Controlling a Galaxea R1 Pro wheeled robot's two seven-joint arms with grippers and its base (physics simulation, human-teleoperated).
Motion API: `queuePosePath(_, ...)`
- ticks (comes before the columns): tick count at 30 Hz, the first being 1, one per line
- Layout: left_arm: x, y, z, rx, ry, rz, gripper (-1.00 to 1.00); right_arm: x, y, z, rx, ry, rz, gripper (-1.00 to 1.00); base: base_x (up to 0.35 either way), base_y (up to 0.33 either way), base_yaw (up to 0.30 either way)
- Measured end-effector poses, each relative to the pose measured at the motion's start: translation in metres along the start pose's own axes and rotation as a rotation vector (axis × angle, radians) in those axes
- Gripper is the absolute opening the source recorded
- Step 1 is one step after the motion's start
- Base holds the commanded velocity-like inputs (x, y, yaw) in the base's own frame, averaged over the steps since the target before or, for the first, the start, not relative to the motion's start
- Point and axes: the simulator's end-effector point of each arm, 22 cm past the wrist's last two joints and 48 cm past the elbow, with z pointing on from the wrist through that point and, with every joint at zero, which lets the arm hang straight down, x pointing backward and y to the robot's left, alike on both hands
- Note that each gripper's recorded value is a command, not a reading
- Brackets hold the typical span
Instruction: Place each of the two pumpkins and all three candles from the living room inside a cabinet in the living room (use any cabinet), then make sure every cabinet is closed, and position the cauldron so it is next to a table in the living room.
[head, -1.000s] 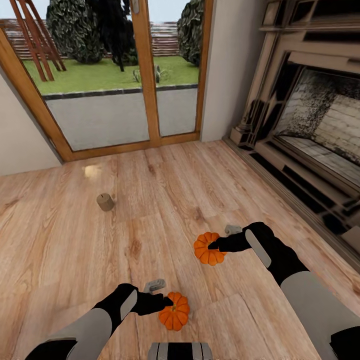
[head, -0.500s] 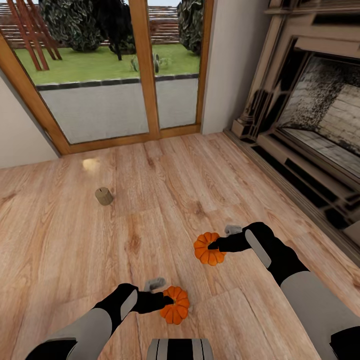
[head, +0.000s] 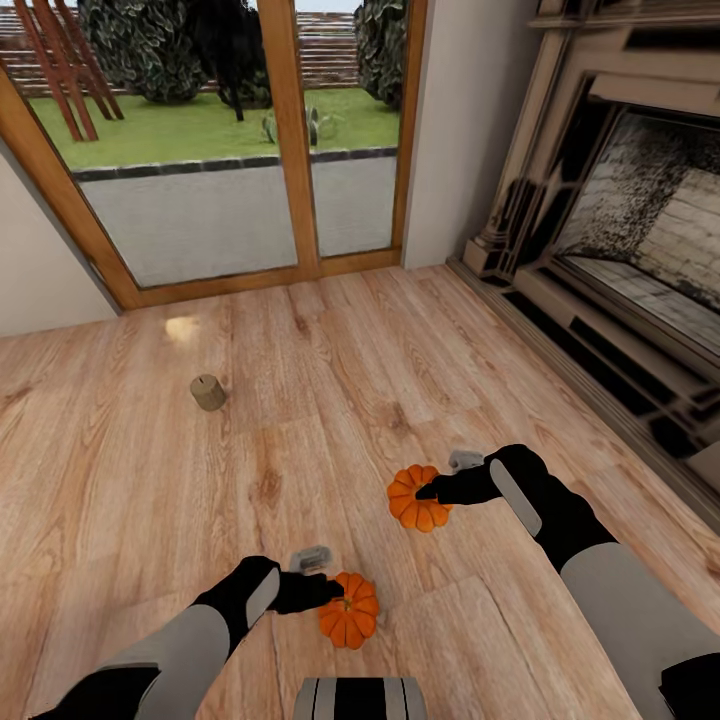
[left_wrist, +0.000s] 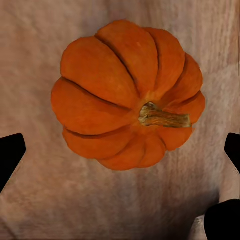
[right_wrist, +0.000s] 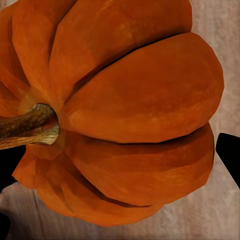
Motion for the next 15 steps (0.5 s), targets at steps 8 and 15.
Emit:
queuePosePath(8, -0.029, -0.020, -0.008, 0.003, -0.014, 0.021, 1.00, 0.000, -0.006, 0.000, 0.028, 0.000, -0.002, -1.00, 0.000, 0.000, 0.000)
queuePosePath(15, -0.028, -0.022, -0.007, 0.007, -0.011, 0.021, 1.00, 0.000, -0.008, 0.000, 0.036, -0.002, 0.000, -1.00, 0.041, 0.000, 0.000)
